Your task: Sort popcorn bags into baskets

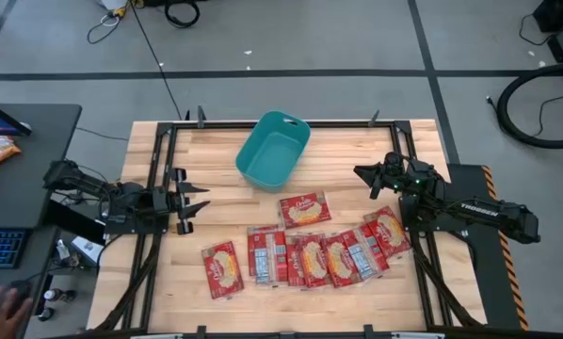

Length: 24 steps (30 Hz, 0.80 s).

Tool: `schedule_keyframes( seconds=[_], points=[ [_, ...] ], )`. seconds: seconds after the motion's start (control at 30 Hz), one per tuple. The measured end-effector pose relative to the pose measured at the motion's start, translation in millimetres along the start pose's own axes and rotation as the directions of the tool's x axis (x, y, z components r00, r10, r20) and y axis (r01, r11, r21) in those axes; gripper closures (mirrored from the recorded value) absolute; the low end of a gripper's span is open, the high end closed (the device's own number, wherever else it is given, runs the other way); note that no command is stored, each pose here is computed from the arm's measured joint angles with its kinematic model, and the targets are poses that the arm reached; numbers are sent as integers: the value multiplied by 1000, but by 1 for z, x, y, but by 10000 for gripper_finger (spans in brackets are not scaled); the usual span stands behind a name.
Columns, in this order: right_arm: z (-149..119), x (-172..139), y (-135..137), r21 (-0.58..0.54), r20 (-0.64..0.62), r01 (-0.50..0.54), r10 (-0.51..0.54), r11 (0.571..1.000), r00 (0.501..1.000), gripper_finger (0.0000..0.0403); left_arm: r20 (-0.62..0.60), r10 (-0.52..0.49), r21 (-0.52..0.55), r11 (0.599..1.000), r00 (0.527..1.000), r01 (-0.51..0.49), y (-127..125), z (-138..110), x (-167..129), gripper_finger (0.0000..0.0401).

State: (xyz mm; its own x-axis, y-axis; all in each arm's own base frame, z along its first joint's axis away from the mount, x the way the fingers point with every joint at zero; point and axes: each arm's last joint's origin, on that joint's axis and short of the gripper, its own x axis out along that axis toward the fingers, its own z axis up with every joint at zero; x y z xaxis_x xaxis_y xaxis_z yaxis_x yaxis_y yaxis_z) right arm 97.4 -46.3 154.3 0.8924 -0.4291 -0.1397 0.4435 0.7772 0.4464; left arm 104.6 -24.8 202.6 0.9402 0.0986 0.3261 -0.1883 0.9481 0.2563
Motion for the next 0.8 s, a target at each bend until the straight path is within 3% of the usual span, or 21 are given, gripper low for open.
schedule_keyframes(
  seconds=[0.8],
  points=[
    [0,0,0,0,0,0,0,1000,1000,325,0,0,0,1000,1000,0,0,0,0,259]
  ],
)
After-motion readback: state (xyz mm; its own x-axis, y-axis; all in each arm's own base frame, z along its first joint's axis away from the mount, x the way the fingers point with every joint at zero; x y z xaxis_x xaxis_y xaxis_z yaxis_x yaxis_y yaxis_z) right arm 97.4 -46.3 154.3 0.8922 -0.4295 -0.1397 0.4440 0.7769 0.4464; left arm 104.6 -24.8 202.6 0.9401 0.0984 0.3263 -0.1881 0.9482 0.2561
